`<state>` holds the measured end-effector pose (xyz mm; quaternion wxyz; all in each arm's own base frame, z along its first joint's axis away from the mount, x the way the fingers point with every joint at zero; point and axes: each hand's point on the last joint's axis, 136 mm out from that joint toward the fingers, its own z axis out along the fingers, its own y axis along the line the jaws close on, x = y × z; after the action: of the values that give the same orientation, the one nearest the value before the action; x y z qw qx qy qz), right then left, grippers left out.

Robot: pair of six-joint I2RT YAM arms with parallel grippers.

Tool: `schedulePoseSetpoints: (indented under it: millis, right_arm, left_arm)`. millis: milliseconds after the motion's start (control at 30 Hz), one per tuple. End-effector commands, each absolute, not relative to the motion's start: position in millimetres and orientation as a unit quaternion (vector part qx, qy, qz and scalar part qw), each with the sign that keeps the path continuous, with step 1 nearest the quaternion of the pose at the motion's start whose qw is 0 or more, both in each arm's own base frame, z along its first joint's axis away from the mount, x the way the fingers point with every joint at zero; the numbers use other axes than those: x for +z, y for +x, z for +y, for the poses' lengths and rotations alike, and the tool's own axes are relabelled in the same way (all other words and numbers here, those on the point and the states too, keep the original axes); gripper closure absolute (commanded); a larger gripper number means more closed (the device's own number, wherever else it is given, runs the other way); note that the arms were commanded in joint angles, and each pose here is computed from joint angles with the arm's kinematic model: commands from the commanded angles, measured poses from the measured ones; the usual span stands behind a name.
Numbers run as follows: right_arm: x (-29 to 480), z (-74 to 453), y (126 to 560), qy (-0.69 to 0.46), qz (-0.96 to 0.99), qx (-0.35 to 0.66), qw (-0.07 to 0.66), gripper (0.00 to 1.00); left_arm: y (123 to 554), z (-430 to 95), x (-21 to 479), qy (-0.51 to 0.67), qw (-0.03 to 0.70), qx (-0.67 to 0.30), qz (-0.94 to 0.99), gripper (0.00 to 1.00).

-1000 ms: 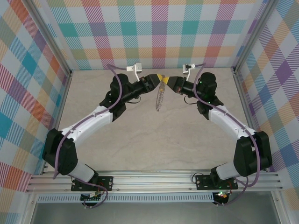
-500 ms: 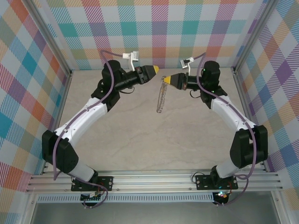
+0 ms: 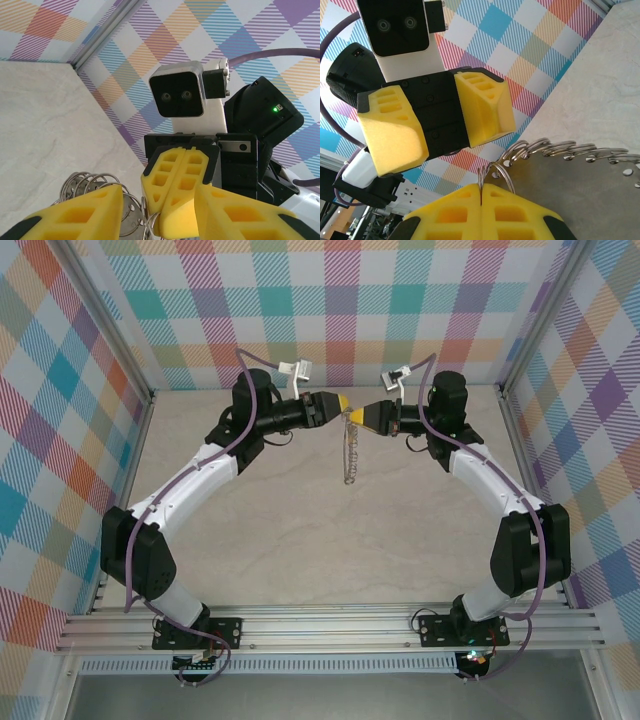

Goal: Put the keys on the keyring

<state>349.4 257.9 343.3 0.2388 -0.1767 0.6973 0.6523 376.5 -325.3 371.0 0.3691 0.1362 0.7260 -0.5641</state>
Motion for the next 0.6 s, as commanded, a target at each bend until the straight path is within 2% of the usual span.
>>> schedulePoseSetpoints:
  millis: [0,567]
  right_arm:
    - [361.0,258.8,348.3,-0.21,0.68,0.652,0.261,1.0]
    - [359.2,258.7,353.4,-0.202,0.682,0.651,0.264,1.0]
  left_arm:
    - [374.9,-326.0,379.8,0.157,0.376,-0.573,0.711,0.59]
    - [370.1,-332.9,362.2,0.16,0.351,-0.582,0.716,0.63]
